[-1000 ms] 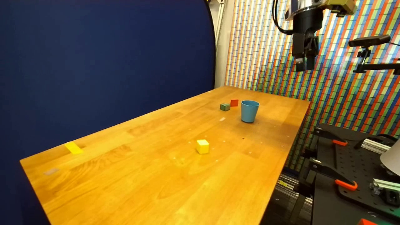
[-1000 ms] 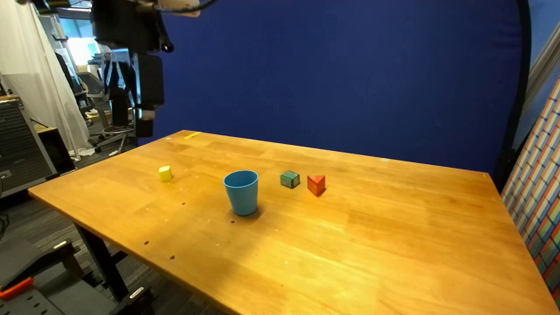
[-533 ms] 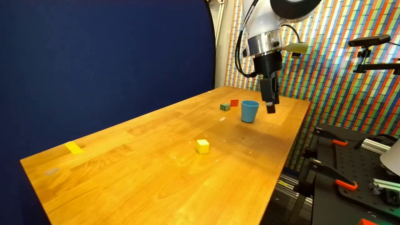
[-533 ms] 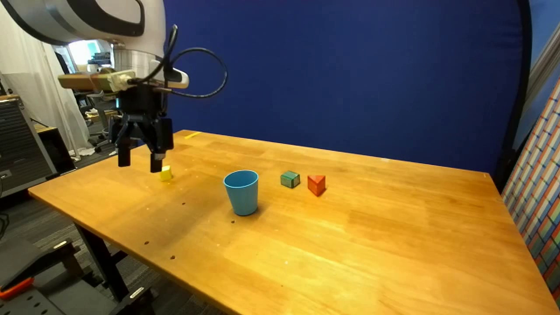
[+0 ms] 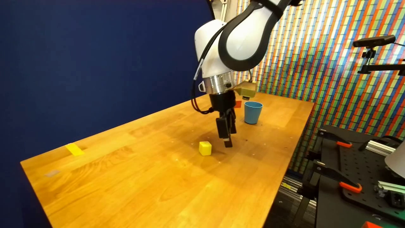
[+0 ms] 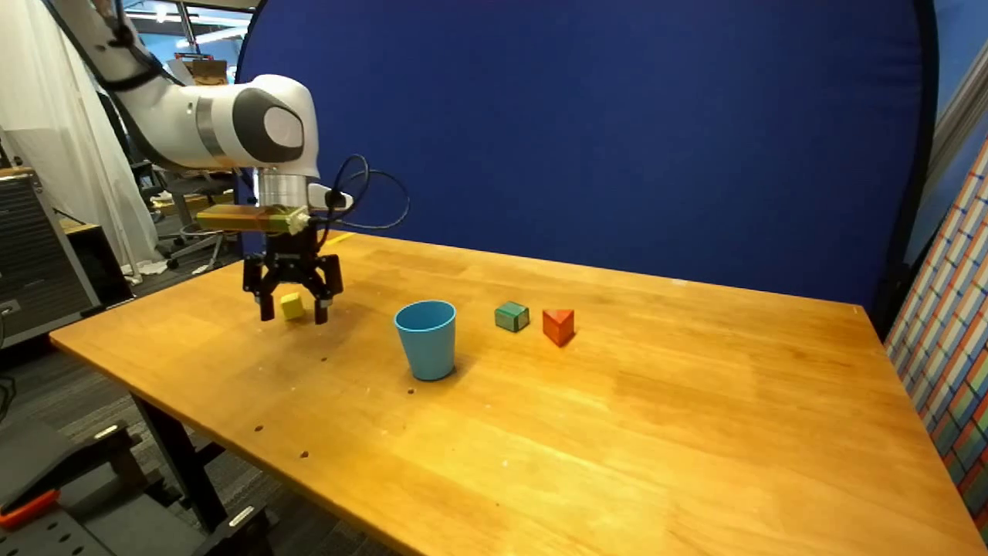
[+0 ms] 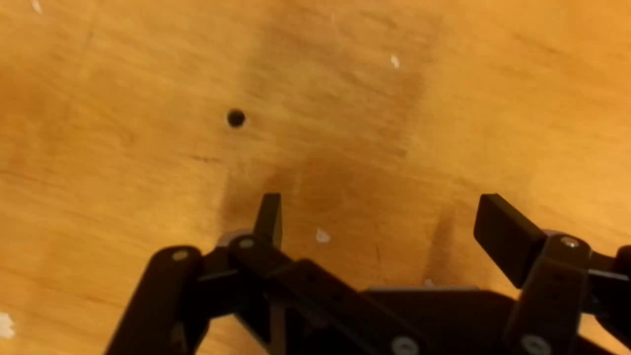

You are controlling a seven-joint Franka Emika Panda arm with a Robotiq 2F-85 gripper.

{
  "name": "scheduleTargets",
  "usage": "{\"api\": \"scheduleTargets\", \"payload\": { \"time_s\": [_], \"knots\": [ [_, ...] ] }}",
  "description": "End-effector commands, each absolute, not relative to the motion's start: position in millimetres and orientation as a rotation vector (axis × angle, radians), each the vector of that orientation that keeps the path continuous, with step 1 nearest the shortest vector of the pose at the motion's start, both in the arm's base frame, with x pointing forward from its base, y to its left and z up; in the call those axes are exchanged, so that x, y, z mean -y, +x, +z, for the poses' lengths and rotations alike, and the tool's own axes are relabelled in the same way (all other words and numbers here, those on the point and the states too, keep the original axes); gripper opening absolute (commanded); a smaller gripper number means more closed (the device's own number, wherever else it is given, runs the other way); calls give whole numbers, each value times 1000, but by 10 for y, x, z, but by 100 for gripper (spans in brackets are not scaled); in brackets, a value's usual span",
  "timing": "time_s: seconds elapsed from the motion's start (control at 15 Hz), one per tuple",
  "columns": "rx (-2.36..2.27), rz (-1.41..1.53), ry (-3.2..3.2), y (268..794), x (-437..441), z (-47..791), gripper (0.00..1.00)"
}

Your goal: Pick up the yellow block and put it in the cup

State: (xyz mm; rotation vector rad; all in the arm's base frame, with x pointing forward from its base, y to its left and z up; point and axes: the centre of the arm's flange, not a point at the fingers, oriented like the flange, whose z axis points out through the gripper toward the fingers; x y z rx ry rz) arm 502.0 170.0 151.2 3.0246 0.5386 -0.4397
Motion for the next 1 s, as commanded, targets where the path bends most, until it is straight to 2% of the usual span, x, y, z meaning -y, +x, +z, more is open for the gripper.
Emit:
{"api": "scheduleTargets", "payload": {
  "time_s": [0.0,0.4,0.93],
  "knots": [
    [-644,-413,3009,5665,-2014,1153,100],
    [-648,-449,3013,5895,-2078,1162,100],
    [-694,-535,3030,5768,-2484,1291,100]
  ]
}}
